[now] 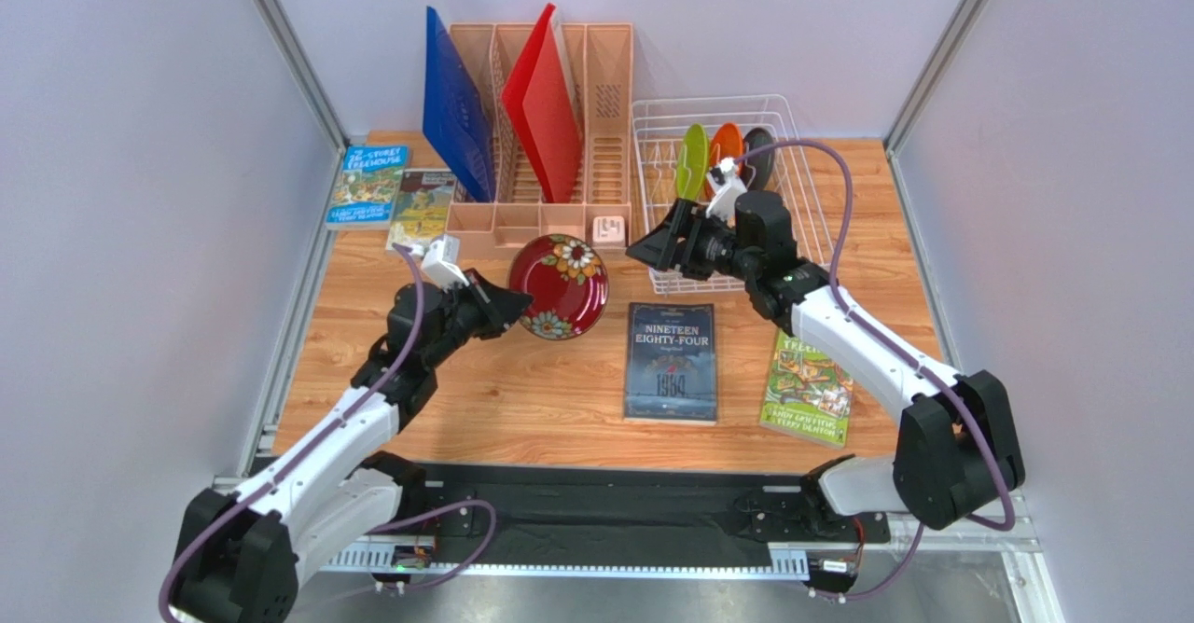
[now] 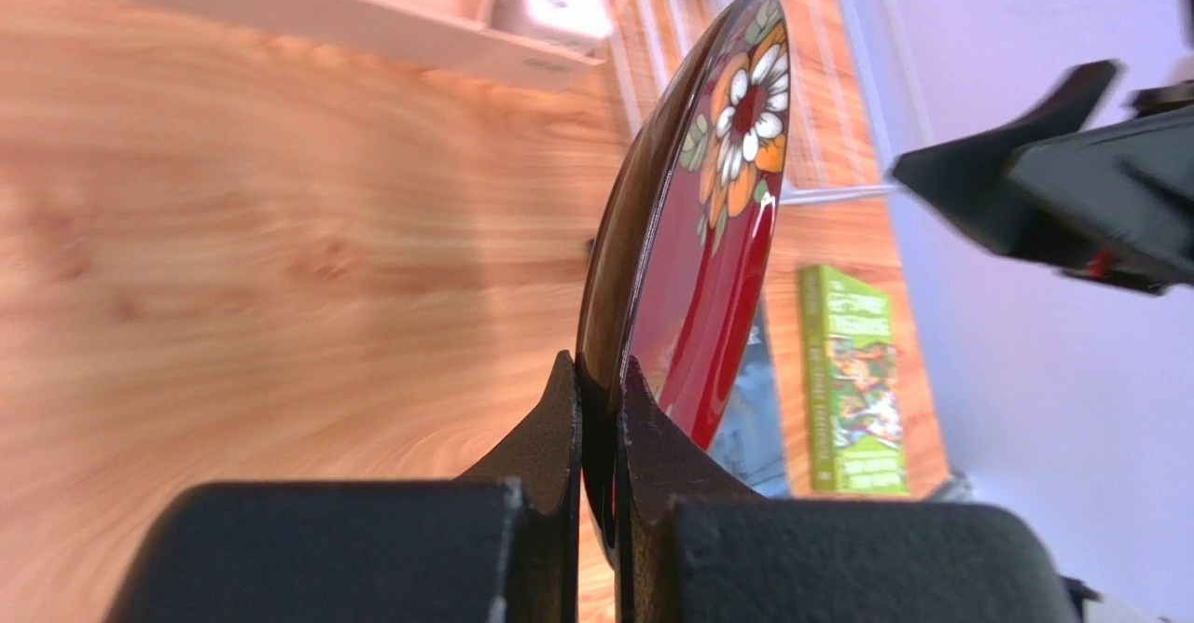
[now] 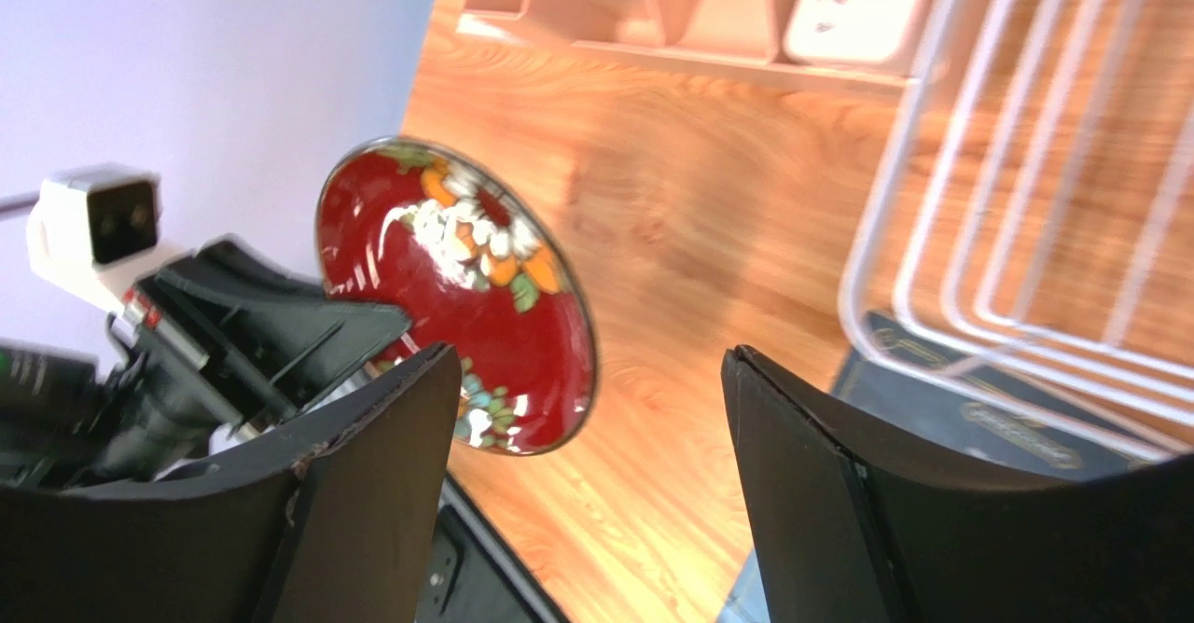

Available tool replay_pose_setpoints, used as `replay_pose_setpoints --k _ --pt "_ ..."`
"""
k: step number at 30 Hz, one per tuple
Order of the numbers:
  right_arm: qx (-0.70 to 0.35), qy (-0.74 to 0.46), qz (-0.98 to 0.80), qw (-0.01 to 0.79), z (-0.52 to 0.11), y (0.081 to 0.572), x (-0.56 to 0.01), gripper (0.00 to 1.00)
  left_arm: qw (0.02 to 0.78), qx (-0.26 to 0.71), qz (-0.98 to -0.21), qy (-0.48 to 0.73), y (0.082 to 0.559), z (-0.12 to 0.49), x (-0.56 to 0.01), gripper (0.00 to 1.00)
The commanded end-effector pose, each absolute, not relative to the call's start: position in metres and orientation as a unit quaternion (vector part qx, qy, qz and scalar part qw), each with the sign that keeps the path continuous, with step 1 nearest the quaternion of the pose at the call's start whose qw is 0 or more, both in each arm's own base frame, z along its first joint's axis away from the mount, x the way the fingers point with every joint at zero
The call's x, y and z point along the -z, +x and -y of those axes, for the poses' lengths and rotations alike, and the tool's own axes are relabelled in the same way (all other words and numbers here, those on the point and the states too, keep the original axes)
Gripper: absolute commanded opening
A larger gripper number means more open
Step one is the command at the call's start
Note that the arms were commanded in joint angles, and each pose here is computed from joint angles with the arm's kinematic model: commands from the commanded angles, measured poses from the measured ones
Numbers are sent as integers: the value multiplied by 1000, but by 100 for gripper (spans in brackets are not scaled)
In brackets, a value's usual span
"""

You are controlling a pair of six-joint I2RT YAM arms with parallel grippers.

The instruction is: Unload the plates from the dish rack

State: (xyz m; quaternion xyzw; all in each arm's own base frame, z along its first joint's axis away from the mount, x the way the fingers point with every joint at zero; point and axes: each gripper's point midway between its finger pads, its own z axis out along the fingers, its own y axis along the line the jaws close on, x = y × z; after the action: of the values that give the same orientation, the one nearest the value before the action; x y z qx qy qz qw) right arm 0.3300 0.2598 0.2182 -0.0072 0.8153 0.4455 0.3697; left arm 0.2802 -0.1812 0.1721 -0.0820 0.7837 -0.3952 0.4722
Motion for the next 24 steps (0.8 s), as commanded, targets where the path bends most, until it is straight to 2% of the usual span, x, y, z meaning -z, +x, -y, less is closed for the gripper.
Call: replay_pose_setpoints --k 1,4,8,14,22,24 --pt "-404 -15 -806 433 -235 351 -254 75 486 324 -803 -119 270 149 -156 0" --pt "-322 -3 -817 478 -207 375 -266 75 480 289 -817 -140 257 131 -136 0" --pt "-237 13 -838 491 -174 400 -266 76 477 222 -830 -187 244 99 -110 0" --pt "-200 36 -842 499 -149 436 -266 75 481 183 -831 -211 240 81 -93 0" --pt "-125 74 -855 497 -109 488 -253 75 448 157 -848 -235 236 76 -65 0" --pt "-107 69 -858 498 -106 498 -249 75 444 153 -850 -238 234 75 -60 10"
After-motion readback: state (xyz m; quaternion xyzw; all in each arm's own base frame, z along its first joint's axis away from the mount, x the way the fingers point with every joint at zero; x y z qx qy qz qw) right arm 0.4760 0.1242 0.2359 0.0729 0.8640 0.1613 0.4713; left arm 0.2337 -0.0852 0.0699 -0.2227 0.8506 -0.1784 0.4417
